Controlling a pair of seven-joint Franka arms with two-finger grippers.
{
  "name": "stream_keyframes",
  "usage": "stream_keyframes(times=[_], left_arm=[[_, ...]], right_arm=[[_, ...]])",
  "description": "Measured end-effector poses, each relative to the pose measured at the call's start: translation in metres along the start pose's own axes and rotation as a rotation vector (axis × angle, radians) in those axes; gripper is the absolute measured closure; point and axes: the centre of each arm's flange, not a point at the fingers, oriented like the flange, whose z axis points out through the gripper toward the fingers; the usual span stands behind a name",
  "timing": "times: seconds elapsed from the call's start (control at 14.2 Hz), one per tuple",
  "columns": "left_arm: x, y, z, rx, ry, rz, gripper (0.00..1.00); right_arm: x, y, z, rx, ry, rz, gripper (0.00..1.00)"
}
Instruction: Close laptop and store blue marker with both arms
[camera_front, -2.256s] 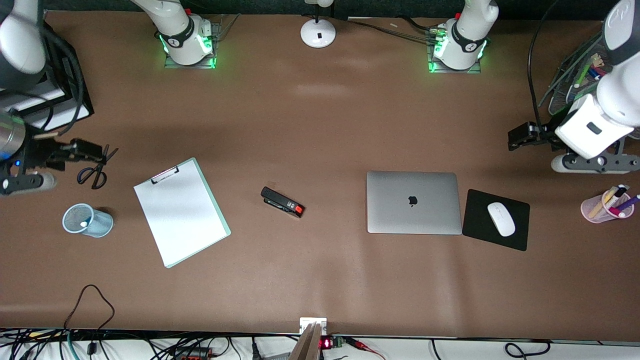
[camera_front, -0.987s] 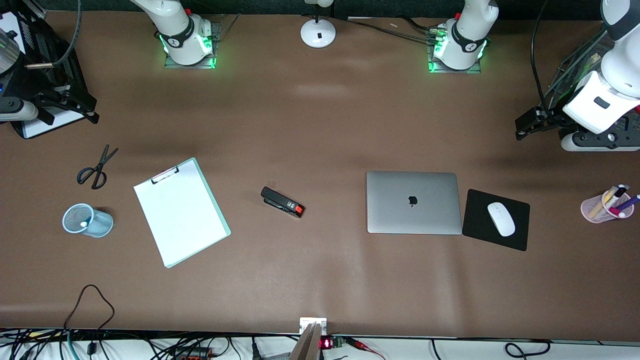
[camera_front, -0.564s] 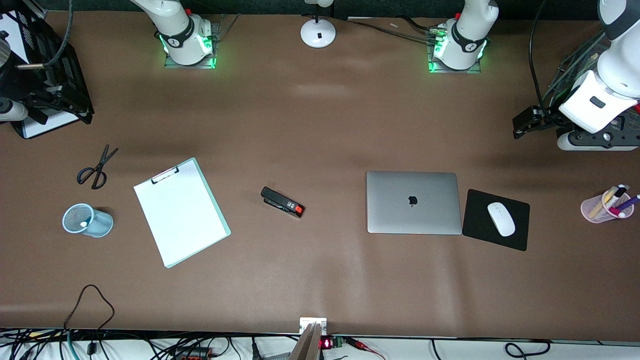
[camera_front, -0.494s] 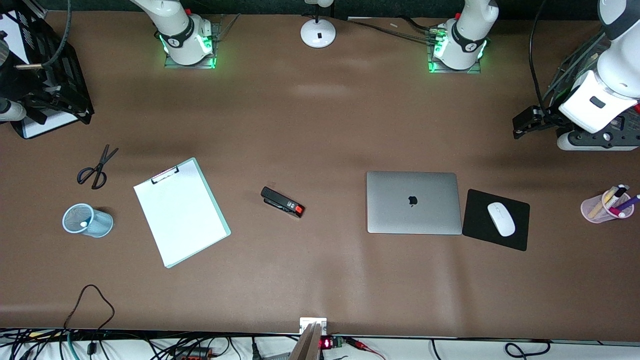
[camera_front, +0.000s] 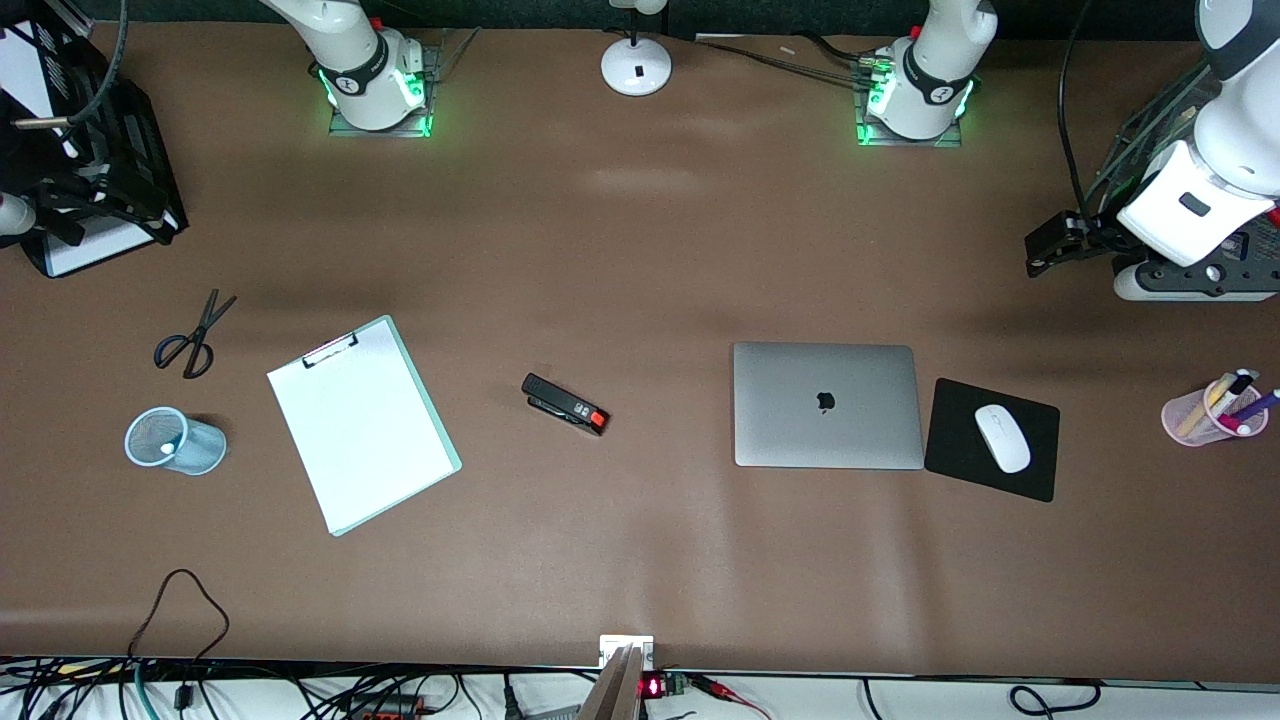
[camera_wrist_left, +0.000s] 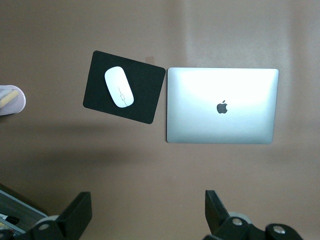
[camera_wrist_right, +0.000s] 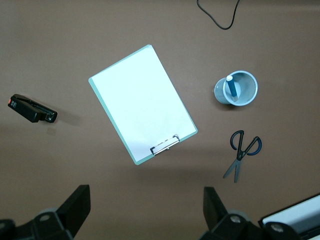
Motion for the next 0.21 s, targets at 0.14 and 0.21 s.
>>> stream_keyframes(times=[0.14, 0.21], left_arm=[[0.0000, 0.0000, 0.0000, 0.000, 0.000, 0.000, 0.00], [0.0000, 0.0001, 0.0000, 0.000, 0.000, 0.000, 0.00]], right_arm=[[0.0005, 0.0003, 0.0005, 0.000, -0.002, 0.001, 0.00], [0.0008, 0.0004, 0.0009, -0.001, -0.002, 0.001, 0.00]])
